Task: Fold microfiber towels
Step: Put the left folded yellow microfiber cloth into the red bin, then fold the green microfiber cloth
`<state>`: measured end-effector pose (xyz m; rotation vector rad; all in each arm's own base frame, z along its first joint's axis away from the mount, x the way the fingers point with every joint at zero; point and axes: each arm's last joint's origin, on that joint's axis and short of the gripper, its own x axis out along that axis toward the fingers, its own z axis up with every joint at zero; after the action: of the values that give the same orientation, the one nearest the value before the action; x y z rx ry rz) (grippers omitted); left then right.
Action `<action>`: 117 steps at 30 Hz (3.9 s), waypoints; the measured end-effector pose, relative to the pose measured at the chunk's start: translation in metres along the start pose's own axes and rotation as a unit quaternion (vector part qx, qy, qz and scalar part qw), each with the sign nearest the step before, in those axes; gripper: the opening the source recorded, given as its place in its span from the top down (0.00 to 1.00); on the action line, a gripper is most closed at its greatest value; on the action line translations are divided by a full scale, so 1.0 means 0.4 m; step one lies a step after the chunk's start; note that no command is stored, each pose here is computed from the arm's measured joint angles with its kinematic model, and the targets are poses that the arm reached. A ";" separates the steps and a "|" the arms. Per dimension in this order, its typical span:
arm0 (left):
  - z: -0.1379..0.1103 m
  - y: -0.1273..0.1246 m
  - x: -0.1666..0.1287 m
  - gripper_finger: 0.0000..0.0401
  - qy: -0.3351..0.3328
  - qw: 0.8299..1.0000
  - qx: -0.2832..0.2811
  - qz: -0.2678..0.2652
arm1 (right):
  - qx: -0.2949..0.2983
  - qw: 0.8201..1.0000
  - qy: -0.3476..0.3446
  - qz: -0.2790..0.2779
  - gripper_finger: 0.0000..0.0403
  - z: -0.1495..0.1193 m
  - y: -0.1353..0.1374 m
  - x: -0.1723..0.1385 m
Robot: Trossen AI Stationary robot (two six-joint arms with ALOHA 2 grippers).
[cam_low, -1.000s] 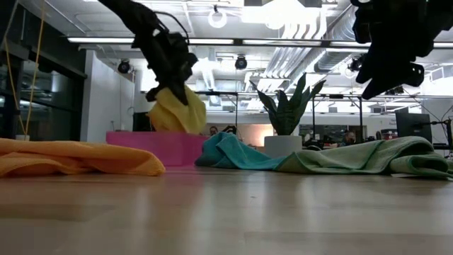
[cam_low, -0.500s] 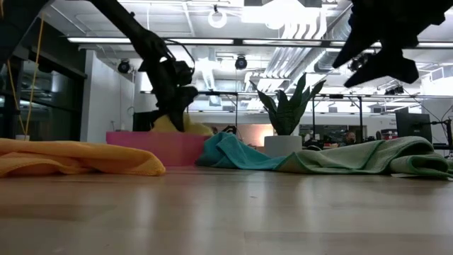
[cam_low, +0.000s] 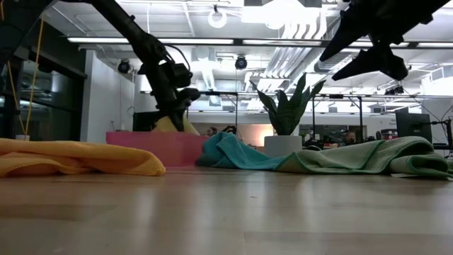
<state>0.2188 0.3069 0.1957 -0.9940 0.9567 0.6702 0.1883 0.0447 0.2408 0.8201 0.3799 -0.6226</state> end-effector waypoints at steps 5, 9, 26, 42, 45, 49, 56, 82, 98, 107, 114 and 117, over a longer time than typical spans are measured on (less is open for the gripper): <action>-0.001 -0.016 0.006 1.00 -0.005 1.000 0.001 0.004 | -0.013 1.000 0.004 -0.007 0.48 0.013 -0.006 0.010; 0.003 -0.008 0.006 1.00 -0.018 0.999 -0.008 0.036 | -0.013 1.000 0.008 -0.010 0.48 0.020 -0.010 0.016; 0.007 0.008 -0.027 0.67 -0.034 0.997 0.017 0.068 | -0.020 1.000 0.019 -0.007 0.48 0.022 -0.011 0.018; 0.062 -0.036 -0.189 0.61 -0.095 0.987 0.089 0.089 | -0.023 1.000 0.019 -0.006 0.48 0.022 -0.011 0.018; 0.031 -0.042 -0.139 0.78 -0.063 0.988 0.103 0.092 | -0.023 1.000 0.019 -0.006 0.48 0.022 -0.011 0.018; -0.029 -0.077 -0.072 0.97 -0.050 0.988 0.143 0.015 | -0.023 1.000 0.016 -0.007 0.48 0.022 -0.011 0.018; -0.169 -0.255 -0.153 0.99 -0.229 0.926 0.264 -0.141 | -0.023 1.000 -0.007 -0.017 0.48 0.025 -0.012 0.018; -0.539 -0.363 -0.277 1.00 -0.436 0.784 0.224 -0.380 | -0.240 0.956 0.128 0.105 0.48 0.028 0.016 0.106; -0.575 -0.352 -0.280 1.00 -0.400 0.778 0.327 -0.357 | -0.239 0.945 0.222 -0.015 0.48 -0.105 0.029 0.345; -0.579 -0.353 -0.278 1.00 -0.372 0.779 0.332 -0.380 | -0.271 0.929 0.239 -0.081 0.54 -0.124 0.065 0.422; -0.578 -0.353 -0.278 1.00 -0.377 0.781 0.328 -0.375 | -0.331 0.895 0.275 -0.115 0.85 -0.107 0.068 0.398; -0.578 -0.353 -0.278 1.00 -0.378 0.780 0.328 -0.375 | -0.328 0.890 0.298 -0.103 0.97 -0.109 0.046 0.374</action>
<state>0.2052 0.0332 0.2986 -0.3272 -0.0078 -0.0110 0.3105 0.0337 0.1430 0.2936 1.1836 -0.3763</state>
